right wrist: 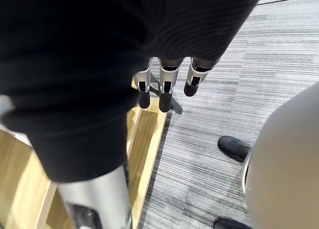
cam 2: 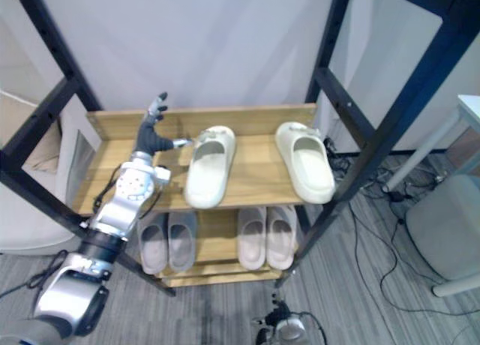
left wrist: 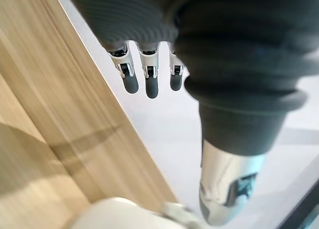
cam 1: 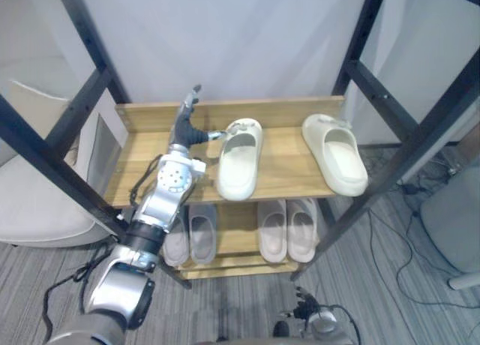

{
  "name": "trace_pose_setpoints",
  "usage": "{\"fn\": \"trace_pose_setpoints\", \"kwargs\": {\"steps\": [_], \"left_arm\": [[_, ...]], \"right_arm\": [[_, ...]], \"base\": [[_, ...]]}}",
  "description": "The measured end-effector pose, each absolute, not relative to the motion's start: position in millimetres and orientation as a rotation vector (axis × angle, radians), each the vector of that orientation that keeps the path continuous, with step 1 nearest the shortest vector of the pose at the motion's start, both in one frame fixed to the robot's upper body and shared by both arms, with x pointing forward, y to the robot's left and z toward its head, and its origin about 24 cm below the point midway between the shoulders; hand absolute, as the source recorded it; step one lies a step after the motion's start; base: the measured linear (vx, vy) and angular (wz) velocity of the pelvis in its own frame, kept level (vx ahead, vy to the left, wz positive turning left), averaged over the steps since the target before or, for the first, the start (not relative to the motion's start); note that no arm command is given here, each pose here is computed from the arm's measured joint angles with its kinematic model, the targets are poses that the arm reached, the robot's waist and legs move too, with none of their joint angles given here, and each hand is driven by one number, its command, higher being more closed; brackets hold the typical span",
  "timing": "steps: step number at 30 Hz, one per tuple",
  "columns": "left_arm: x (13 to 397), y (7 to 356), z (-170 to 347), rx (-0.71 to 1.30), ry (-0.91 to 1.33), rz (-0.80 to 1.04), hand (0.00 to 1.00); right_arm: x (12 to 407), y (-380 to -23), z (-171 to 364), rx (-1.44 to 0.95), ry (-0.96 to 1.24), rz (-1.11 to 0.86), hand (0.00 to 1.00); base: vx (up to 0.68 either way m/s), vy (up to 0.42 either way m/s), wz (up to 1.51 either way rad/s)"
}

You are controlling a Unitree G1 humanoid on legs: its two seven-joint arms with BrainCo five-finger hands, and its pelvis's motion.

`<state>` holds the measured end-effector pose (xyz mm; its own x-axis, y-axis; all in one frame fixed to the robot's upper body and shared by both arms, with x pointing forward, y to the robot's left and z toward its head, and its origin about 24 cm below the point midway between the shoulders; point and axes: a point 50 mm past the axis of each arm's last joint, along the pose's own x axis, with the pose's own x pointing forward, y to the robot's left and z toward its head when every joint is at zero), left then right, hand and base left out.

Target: Organize the slippers on the shoe rack

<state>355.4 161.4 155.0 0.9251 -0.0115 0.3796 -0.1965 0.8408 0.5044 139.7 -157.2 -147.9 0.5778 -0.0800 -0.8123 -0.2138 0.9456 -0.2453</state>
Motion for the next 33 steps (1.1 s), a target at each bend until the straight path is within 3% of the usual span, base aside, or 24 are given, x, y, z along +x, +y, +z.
{"fn": "trace_pose_setpoints", "kwargs": {"steps": [33], "left_arm": [[358,152,140,0.686,-0.336,0.072,0.0]], "right_arm": [[143,-162,-145,-0.317,0.924,0.035,0.0]], "base": [[-0.01,-0.001,-0.02]]}}
